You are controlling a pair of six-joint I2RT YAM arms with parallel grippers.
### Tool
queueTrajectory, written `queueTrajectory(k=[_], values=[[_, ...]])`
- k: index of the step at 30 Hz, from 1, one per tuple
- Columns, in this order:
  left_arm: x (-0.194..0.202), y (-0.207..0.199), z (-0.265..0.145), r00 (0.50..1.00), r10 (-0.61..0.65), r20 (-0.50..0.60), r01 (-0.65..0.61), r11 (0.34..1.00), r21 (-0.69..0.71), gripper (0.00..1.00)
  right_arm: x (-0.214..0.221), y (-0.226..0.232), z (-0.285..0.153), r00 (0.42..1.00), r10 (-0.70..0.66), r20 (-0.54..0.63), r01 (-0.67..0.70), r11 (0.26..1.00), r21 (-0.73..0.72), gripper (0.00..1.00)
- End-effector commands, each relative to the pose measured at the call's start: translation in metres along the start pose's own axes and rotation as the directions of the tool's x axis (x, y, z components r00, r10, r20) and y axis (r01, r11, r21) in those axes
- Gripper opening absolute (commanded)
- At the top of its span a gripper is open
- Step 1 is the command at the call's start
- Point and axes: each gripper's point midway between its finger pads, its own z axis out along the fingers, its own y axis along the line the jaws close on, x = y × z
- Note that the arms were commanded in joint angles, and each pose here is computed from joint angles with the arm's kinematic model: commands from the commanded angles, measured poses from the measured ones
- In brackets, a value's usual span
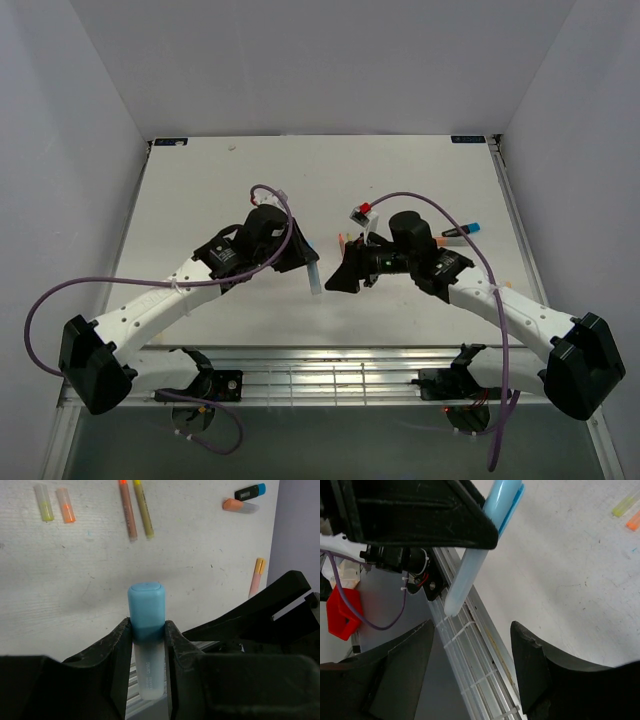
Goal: Open the pen caps
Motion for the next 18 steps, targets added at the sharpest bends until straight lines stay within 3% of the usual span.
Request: queueTrajectory(k=[1, 6, 18], values=[[-0.001, -0.011, -0.002, 0.997, -0.048, 0.059, 0.047, 0.999, 0.012, 0.00, -0.026, 0.019, 0.007, 0.997, -0.024, 0.079, 0.028, 0.998, -0.053, 0.68], [0.016, -0.021, 0.003, 0.996, -0.057, 0.063, 0.058, 0.998, -0.005, 0.00, -0.026, 0.010, 0.016, 0.993, 0.019, 0.120, -0.018, 1.000, -0.011, 0.64], [0.012, -0.027, 0.000, 0.985, -0.115, 0.127, 0.120, 0.992, -0.033, 0.00, -0.014, -0.004, 0.025, 0.986, 0.068, 0.150, -0.073, 0.997, 0.032, 0.51]])
